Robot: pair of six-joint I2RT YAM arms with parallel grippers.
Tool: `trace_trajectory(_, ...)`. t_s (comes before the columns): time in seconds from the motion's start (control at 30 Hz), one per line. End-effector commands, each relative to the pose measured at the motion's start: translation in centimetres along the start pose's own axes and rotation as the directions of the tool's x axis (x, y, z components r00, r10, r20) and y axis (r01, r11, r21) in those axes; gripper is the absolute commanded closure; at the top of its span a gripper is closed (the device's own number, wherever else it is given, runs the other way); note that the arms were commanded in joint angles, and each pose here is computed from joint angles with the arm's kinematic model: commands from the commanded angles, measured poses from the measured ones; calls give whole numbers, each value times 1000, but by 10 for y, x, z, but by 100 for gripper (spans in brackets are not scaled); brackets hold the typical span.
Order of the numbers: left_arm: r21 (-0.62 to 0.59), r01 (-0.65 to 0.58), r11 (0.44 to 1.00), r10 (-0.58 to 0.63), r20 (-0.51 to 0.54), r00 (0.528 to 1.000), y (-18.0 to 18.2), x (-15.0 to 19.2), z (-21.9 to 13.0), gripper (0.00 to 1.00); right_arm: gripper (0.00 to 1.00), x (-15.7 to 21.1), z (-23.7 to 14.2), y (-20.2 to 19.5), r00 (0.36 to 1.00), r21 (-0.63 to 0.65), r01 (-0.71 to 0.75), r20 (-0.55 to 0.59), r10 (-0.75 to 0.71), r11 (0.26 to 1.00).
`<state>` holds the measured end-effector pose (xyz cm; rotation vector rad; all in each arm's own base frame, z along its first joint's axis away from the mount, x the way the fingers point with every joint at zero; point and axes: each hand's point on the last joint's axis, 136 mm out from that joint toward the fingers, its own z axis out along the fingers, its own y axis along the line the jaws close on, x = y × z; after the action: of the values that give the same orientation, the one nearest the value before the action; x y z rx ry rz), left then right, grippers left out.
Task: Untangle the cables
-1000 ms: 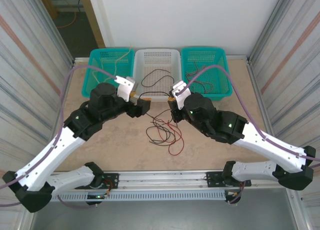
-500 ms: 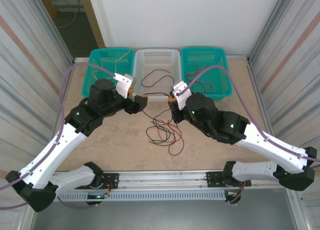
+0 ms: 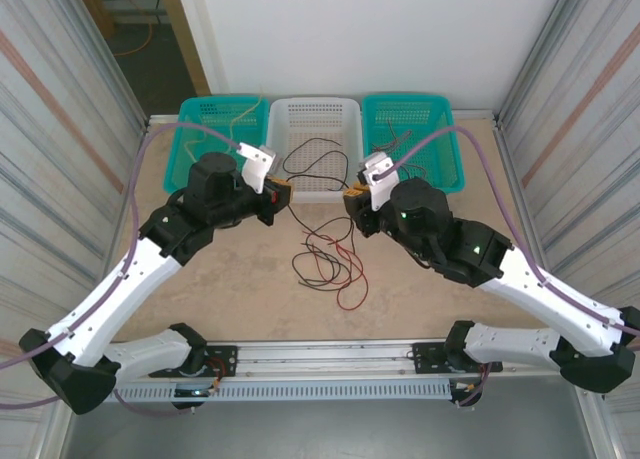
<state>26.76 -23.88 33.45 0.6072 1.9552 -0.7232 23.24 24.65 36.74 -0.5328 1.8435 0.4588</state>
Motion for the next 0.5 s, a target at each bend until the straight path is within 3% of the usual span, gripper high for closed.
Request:
trace_trajectory(0.0, 73, 45, 996, -53, 116, 992, -13, -39, -19, 100, 30, 18, 11, -6, 991, -28, -135, -23, 134, 990)
trace_trajectory(0.03, 89, 60, 994, -72, 137, 988, -14, -46, -22, 100, 27, 30, 18, -7, 984, -37, -171, -52, 169, 985)
trace_trajectory(0.2, 106, 96, 990, -116, 210, 971, -16, -72, -38, 100, 27, 90, 46, -3, 940, -52, -307, -173, 294, 950)
trace_trajectory(0.33, 144, 106, 984, -141, 255, 957, -21, -90, -49, 100, 32, 149, 68, -12, 893, 36, -353, -286, 348, 935)
trace_trajectory(0.37, 153, 109, 982, -147, 263, 954, -22, -94, -52, 100, 35, 161, 72, -18, 879, 68, -364, -304, 367, 929)
trace_trajectory(0.47, 165, 134, 977, -179, 293, 939, -17, -107, -60, 100, 57, 197, 81, -30, 823, 112, -429, -361, 439, 896)
